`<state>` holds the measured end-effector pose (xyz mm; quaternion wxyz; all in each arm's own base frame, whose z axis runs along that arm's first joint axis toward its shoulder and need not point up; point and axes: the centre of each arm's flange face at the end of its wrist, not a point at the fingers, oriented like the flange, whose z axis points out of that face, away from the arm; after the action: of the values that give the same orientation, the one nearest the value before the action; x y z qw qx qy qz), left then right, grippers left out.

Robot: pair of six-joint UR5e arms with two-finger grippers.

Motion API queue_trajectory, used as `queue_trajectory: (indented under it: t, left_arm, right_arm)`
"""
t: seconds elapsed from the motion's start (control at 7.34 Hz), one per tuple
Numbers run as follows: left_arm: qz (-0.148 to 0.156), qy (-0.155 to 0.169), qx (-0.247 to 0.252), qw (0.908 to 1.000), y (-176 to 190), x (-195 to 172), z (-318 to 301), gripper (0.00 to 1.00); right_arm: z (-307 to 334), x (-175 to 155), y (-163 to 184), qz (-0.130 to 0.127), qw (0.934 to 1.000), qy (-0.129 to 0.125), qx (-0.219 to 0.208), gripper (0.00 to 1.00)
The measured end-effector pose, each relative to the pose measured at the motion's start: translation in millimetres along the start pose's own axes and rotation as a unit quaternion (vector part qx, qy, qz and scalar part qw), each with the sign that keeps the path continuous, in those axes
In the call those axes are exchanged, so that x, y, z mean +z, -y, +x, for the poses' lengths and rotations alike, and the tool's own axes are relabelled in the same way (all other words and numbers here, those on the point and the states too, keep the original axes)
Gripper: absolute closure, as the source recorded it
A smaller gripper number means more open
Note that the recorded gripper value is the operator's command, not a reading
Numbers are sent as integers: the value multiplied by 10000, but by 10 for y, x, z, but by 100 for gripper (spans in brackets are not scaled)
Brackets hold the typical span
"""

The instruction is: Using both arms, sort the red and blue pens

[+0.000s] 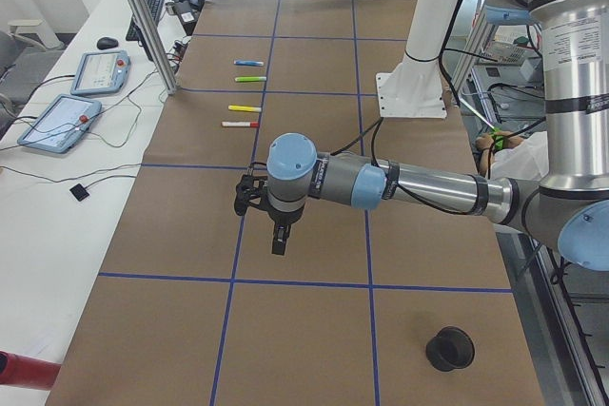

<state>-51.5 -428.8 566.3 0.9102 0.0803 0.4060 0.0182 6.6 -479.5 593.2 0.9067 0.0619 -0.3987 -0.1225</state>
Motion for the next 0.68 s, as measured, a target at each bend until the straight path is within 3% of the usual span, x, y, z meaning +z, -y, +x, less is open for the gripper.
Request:
queue_trajectory:
  t: [0.68]
  left_arm:
    - [-54,-84,27,9999,22,56,110,1]
  right_arm:
    - [-14,16,-43,-4,10000,65,18,0]
